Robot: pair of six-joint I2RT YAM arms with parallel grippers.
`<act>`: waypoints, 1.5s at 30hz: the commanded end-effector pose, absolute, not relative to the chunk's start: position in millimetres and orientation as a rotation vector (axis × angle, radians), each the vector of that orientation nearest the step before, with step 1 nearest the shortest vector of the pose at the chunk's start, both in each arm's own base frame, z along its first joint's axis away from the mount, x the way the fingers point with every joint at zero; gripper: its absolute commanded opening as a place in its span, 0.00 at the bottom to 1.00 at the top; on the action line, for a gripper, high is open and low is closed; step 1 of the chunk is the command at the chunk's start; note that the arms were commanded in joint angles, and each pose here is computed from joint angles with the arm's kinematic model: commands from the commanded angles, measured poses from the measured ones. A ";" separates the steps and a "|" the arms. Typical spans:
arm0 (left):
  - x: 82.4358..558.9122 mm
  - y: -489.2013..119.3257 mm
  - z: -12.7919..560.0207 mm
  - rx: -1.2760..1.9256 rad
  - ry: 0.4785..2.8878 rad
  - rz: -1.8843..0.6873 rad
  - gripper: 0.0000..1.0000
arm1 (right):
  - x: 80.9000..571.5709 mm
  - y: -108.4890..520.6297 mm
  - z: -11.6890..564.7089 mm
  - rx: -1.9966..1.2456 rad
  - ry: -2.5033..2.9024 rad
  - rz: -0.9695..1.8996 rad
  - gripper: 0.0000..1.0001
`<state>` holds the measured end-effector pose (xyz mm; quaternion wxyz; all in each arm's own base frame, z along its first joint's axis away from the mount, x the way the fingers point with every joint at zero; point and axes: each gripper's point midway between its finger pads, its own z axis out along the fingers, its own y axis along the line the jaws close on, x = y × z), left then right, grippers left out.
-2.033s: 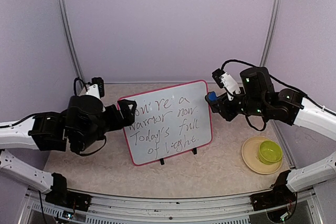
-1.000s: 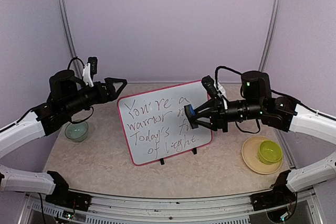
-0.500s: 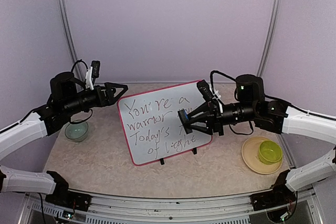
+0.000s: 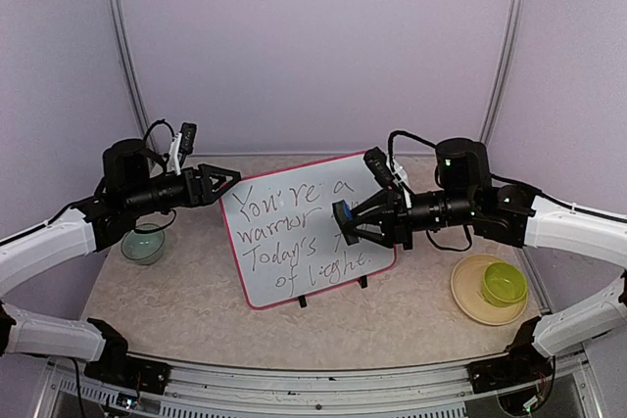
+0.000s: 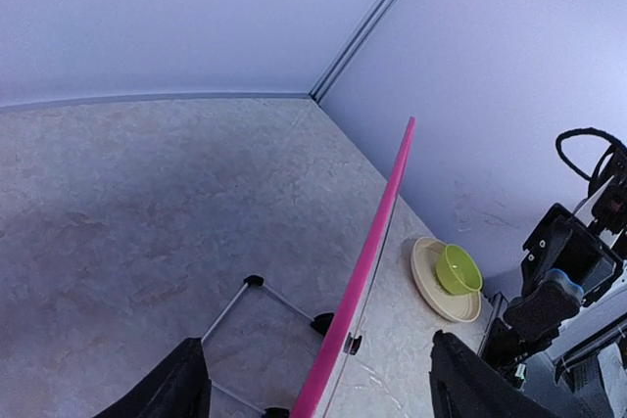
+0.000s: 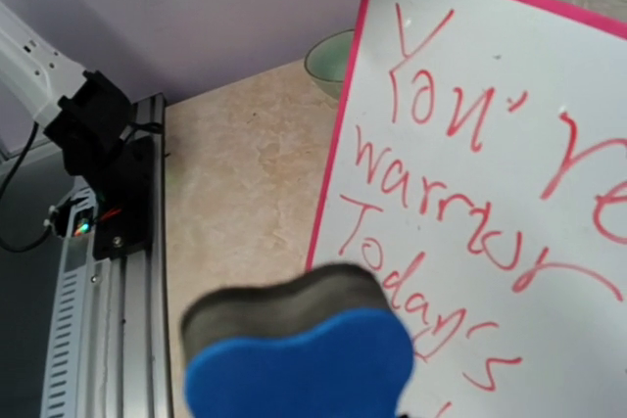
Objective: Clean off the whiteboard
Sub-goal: Rotate the whiteboard at the center of the board.
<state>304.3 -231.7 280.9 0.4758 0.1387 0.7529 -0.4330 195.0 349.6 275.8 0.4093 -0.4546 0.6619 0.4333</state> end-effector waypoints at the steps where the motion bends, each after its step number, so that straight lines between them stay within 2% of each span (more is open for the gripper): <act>1: 302.2 -234.6 273.8 0.370 1.841 -1.081 0.72 | 198.5 345.1 289.7 -1.114 1.655 1.063 0.35; 4: 303.1 -237.3 268.5 0.391 1.861 -1.080 0.66 | 198.9 344.2 288.2 -1.115 1.664 1.044 0.35; 7: 302.7 -237.6 270.3 0.398 1.850 -1.081 0.55 | 199.6 343.5 288.2 -1.111 1.666 1.032 0.35; 12: 300.4 -237.7 274.4 0.402 1.812 -1.095 0.45 | 199.7 345.1 286.8 -1.111 1.676 1.026 0.35; 20: 291.2 -242.3 261.6 0.359 1.813 -1.125 0.15 | 208.7 347.9 286.5 -1.088 1.712 0.953 0.35; 22: 285.6 -246.2 259.0 0.343 1.812 -1.109 0.06 | 214.9 348.6 287.9 -1.064 1.727 0.910 0.34; 24: 279.4 -249.8 257.4 0.318 1.806 -1.095 0.02 | 220.2 349.4 288.6 -1.045 1.747 0.873 0.34; 29: 263.7 -254.1 256.1 0.213 1.779 -1.048 0.00 | 224.9 354.8 286.9 -1.044 1.768 0.802 0.34; 33: 244.5 -260.6 250.1 0.113 1.768 -1.050 0.04 | 222.9 363.3 276.6 -1.074 1.785 0.728 0.34; 41: 225.4 -290.8 240.7 0.028 1.818 -0.971 0.04 | 217.6 380.6 264.8 -1.121 1.808 0.498 0.34; 45: 218.3 -307.3 242.3 0.028 1.828 -0.952 0.11 | 213.9 382.1 268.7 -1.119 1.810 0.469 0.34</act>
